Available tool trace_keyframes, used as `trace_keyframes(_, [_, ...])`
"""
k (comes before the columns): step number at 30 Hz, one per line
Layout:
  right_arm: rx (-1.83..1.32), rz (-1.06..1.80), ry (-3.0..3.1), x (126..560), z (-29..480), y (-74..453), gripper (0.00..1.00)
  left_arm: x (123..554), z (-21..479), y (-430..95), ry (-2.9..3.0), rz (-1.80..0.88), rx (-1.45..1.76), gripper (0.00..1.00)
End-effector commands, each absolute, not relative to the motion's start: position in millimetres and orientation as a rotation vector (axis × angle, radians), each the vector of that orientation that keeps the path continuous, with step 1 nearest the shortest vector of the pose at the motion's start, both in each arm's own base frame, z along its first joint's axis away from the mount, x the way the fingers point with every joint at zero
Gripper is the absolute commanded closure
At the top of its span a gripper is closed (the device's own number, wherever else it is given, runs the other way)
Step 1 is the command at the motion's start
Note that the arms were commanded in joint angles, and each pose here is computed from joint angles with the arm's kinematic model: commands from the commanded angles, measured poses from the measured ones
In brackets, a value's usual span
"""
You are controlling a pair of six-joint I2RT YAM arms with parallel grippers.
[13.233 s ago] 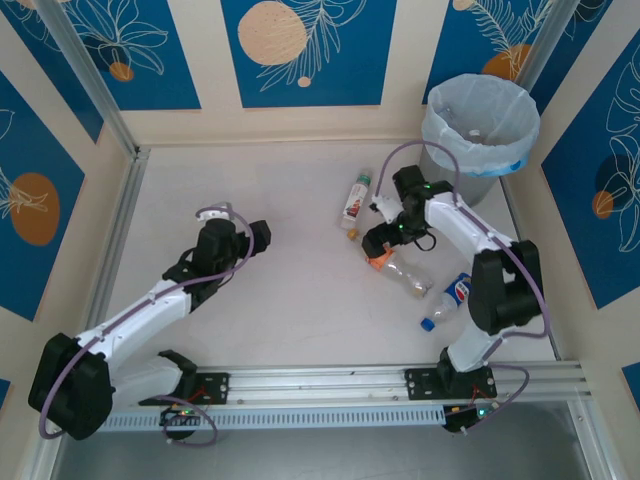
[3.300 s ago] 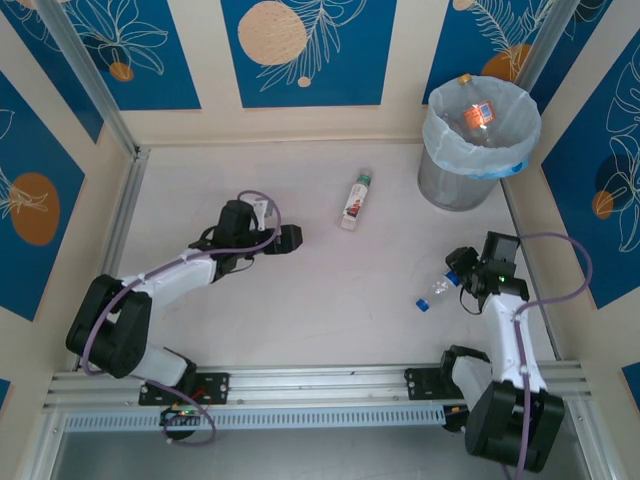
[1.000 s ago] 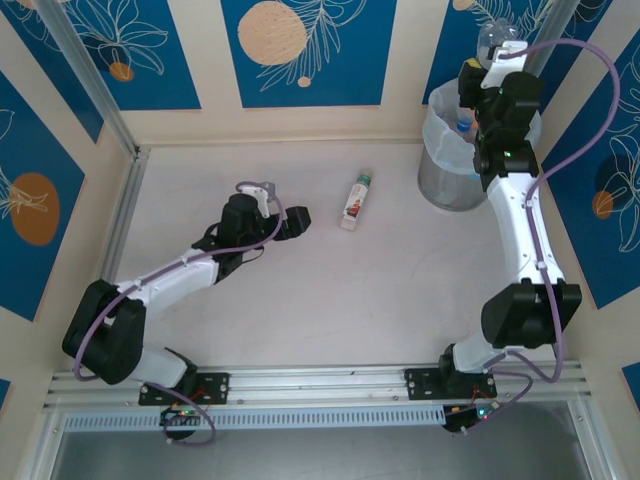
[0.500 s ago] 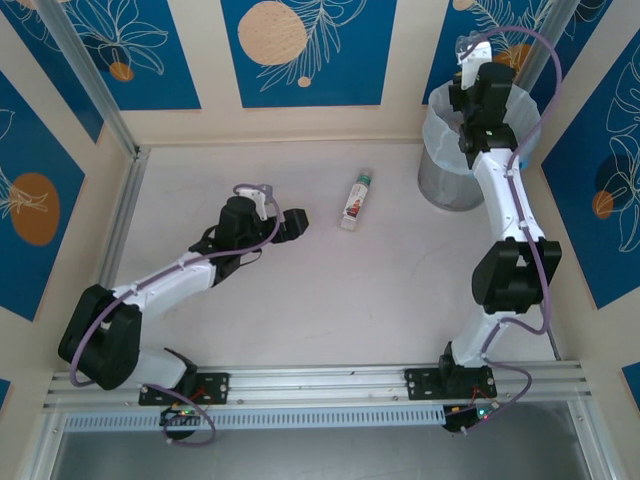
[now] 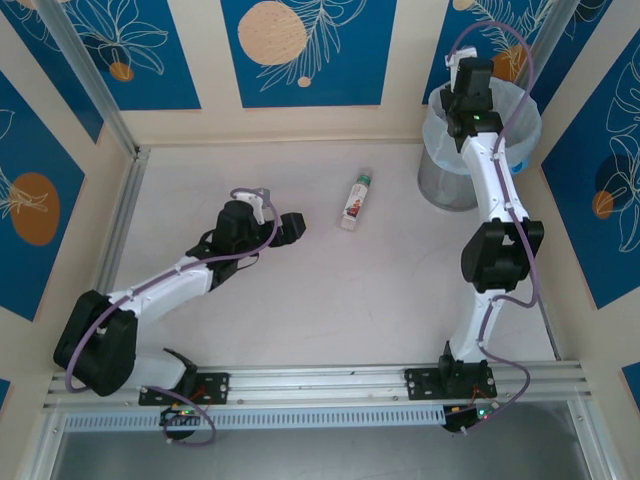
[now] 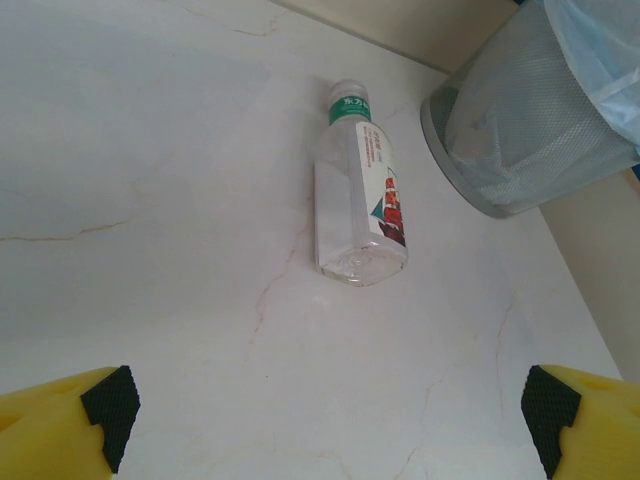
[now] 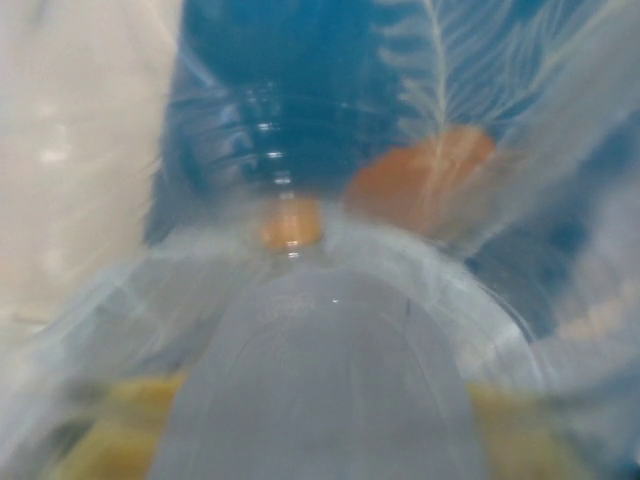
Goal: Put the plastic bottles in the bin
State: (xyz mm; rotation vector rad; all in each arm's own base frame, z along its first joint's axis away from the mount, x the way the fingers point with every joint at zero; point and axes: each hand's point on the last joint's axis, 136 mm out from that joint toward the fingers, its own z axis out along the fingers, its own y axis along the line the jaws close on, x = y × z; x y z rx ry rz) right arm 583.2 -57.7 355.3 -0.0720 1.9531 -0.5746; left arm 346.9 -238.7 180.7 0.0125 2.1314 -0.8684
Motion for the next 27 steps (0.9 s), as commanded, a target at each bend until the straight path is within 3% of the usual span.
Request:
trace_keyframes(1, [-0.009,-0.594,2.059,582.4,330.2,-69.2,0.57,343.3,185.0,-241.1,2.123,-0.856,0.049,0.01])
trace_keyframes(4, [0.029,-0.556,2.157,584.5,311.1,-72.9,0.39,344.4,185.6,-242.2,2.123,-0.858,0.055,0.01])
trace_keyframes(7, [0.090,-0.443,2.183,585.1,313.3,-65.6,0.30,345.0,185.6,-242.8,2.125,-0.857,0.055,0.01])
trace_keyframes(13, [0.132,-0.323,2.114,581.3,348.6,-50.1,0.20,344.8,184.6,-242.2,2.124,-0.859,0.049,0.01])
trace_keyframes(24, [0.109,0.008,2.044,546.3,399.1,-8.3,0.12,342.6,181.6,-239.9,2.127,-0.852,0.049,0.01])
trace_keyframes(25, [0.101,0.045,2.037,542.4,402.1,-2.8,0.03,342.4,181.5,-239.8,2.126,-0.852,0.049,0.01])
trace_keyframes(27, [0.090,0.114,2.022,535.3,406.8,7.1,0.01,342.0,180.7,-240.3,2.127,-0.855,0.048,0.01])
